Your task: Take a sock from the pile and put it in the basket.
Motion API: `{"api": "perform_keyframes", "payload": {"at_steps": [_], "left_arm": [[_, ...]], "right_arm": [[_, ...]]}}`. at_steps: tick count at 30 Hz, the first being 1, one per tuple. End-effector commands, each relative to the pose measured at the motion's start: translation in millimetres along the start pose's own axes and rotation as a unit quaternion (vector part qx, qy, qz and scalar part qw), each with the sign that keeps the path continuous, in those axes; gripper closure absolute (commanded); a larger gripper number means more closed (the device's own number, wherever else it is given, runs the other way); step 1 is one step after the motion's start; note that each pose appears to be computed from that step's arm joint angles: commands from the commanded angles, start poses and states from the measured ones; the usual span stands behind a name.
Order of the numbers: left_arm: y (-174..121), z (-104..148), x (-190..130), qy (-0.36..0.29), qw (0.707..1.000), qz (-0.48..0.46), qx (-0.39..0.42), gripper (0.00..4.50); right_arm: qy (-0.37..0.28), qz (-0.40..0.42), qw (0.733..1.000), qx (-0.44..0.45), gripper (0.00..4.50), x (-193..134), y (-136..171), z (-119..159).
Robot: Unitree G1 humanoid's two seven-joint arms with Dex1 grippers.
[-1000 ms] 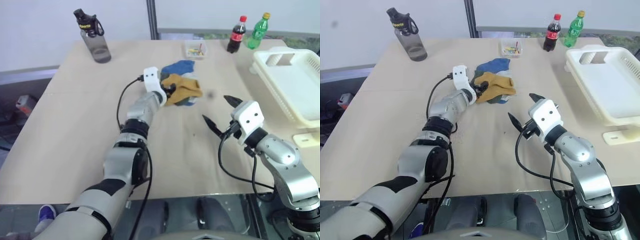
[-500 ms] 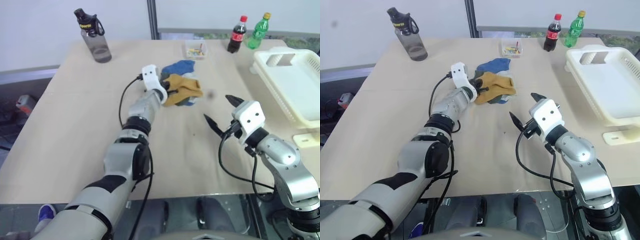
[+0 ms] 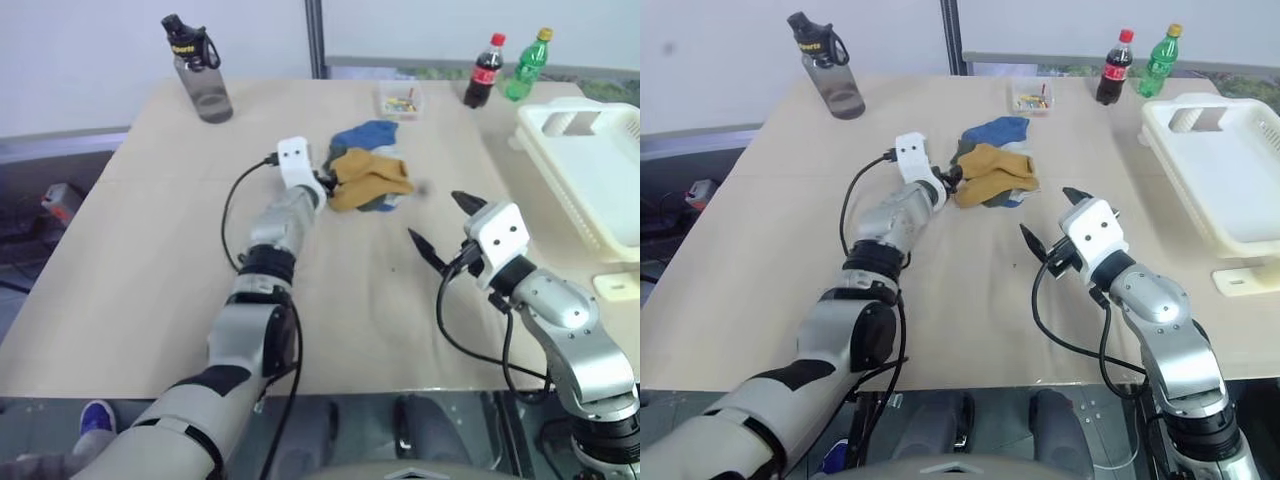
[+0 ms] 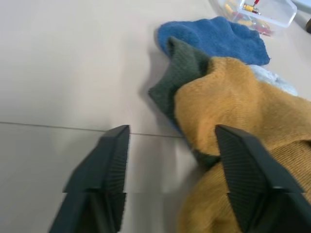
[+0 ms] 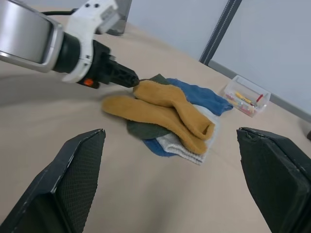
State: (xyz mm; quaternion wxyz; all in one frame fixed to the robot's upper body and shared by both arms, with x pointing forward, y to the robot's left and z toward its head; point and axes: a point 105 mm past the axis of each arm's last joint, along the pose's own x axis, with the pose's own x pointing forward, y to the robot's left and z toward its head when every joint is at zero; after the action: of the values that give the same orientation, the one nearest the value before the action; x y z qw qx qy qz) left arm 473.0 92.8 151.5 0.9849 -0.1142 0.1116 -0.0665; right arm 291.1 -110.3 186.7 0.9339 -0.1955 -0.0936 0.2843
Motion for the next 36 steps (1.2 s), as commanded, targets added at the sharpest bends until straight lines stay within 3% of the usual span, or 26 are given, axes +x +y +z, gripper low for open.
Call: {"api": "perform_keyframes", "payload": {"at_steps": [1,8,17,25,32,36], "left_arm": [[-12,13,4,-0.019,1.000,0.002,-0.003,1.72],[-26,14,8,-0.021,1.000,0.000,-0.005,1.72],[-31,8,9,-0.023,1.000,0.003,-0.016,4.42],[-45,17,1,-0.034,0.993,-0.091,-0.068,4.42],[-85,3,-53,0.027,0.957,-0.273,-0.095,4.42],[-74,2,-58,0.027,0.961,-0.260,-0.091,4.42]], "right_arm": [[-0.027,-0.007,0.999,-0.016,0.00,-2,-4,15],[-0.025,-0.006,1.000,-0.014,0.00,-3,-4,15],[-0.022,-0.007,1.000,-0.016,0.00,-5,-5,16],[-0.021,-0.014,1.000,-0.017,0.00,-6,-7,16],[-0.016,-0.022,0.999,-0.017,0.00,-10,-11,13],[-0.015,-0.026,0.999,-0.017,0.00,-10,-12,12]]}}
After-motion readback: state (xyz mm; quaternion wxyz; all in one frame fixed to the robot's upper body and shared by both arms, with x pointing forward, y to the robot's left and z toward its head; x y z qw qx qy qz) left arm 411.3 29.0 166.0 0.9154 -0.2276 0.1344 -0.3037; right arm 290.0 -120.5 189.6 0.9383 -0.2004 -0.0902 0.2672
